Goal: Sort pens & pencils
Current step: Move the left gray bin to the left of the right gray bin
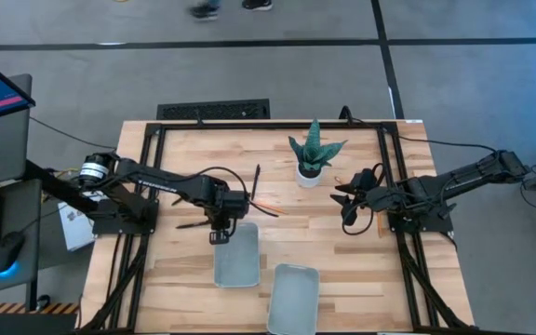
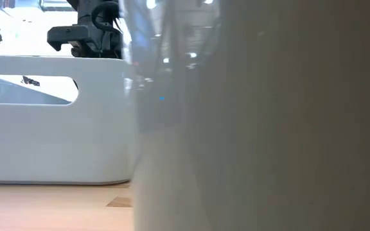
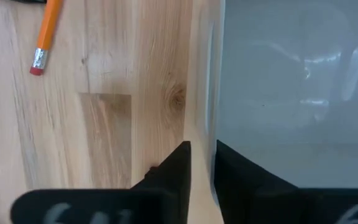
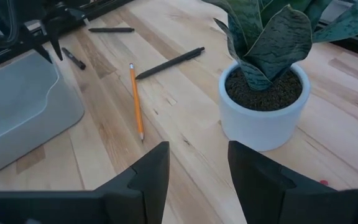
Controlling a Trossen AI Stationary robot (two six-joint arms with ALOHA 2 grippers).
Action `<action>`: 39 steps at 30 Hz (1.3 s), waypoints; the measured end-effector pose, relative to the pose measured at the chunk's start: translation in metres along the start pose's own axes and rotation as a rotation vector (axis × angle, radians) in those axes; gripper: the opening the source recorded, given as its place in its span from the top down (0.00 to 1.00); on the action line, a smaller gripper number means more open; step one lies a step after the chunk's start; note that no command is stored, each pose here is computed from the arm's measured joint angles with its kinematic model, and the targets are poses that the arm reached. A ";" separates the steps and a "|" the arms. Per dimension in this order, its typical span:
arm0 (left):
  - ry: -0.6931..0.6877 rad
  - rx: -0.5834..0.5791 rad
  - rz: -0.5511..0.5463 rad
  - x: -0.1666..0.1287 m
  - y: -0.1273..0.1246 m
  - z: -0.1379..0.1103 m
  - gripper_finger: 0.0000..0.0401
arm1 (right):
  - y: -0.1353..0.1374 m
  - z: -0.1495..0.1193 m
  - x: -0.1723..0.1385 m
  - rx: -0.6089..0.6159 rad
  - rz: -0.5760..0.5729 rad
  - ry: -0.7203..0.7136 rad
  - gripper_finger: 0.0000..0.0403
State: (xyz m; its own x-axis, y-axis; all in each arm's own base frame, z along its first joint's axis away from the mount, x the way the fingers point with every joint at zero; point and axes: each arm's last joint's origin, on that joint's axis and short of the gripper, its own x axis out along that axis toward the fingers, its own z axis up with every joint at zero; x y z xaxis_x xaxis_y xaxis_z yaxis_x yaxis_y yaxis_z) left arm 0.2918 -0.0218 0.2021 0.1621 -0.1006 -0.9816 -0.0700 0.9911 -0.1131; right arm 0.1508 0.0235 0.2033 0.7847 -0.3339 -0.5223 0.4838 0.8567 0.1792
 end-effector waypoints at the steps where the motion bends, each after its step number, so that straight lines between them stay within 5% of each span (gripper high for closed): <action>1: 0.000 0.000 0.000 0.000 0.000 0.000 0.89 | 0.000 0.000 0.000 0.000 0.000 0.000 0.54; 9: -0.001 -0.023 0.000 0.000 0.000 0.000 0.99 | 0.000 0.000 0.000 0.000 0.000 0.000 0.54; 29: 0.001 -0.011 -0.101 0.000 -0.005 0.001 0.99 | 0.000 0.000 0.000 0.000 0.000 0.000 0.54; 36: -0.086 0.051 -0.128 -0.023 -0.027 0.016 1.00 | 0.000 0.000 0.000 -0.001 0.000 0.000 0.54; 39: -0.113 0.078 -0.051 -0.034 -0.036 0.019 1.00 | 0.000 0.000 0.000 -0.001 0.000 0.000 0.54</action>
State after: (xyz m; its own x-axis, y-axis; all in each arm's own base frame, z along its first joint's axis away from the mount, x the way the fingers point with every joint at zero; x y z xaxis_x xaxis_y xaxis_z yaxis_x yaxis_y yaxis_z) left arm 0.3075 -0.0524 0.2426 0.2739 -0.1452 -0.9507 0.0175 0.9891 -0.1460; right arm 0.1508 0.0235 0.2033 0.7846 -0.3337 -0.5226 0.4833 0.8571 0.1784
